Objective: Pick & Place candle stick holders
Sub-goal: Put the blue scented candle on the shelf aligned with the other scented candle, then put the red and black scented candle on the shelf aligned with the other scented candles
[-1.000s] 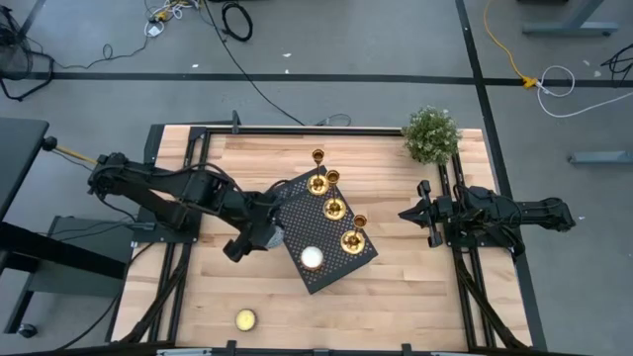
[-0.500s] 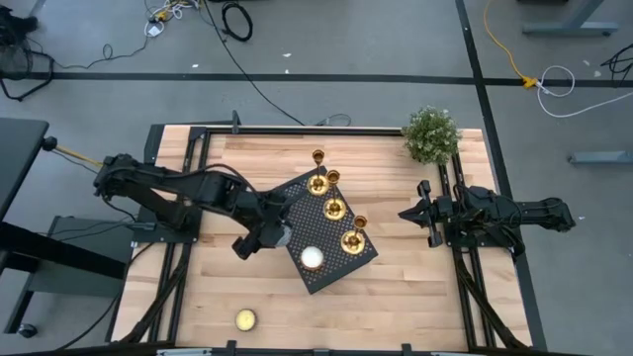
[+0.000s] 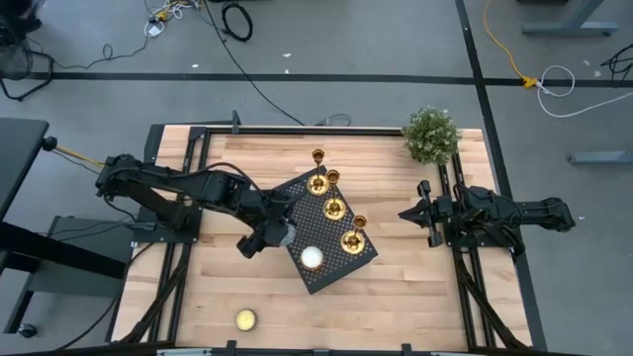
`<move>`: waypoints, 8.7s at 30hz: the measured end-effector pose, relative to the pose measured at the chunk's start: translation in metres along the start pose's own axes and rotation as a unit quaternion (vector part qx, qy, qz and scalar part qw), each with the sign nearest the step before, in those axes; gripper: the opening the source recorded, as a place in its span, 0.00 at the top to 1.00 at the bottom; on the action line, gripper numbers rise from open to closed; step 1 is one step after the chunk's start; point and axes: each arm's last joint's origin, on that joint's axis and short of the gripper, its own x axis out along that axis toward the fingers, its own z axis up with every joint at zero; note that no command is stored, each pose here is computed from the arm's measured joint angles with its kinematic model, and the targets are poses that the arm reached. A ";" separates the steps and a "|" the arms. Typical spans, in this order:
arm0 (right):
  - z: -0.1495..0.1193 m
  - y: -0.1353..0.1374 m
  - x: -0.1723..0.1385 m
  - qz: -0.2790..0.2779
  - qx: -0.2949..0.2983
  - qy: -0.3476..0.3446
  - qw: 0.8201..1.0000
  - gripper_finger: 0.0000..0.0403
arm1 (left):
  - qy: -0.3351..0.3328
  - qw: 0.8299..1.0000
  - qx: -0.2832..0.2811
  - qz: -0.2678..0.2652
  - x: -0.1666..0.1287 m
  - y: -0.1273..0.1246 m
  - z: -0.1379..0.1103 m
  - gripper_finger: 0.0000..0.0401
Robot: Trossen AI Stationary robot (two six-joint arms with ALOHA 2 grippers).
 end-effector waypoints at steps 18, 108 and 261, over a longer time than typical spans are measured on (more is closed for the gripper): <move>0.000 0.000 0.000 0.000 0.000 0.000 1.000 0.96 | 0.016 0.999 0.031 -0.001 0.008 0.021 -0.013 0.24; 0.000 0.000 0.000 0.000 0.000 0.002 1.000 0.96 | 0.003 0.995 0.079 -0.056 0.075 0.031 -0.007 0.10; 0.000 0.000 0.000 0.000 0.000 0.001 1.000 0.96 | 0.100 0.990 0.057 -0.078 0.011 -0.077 0.016 0.01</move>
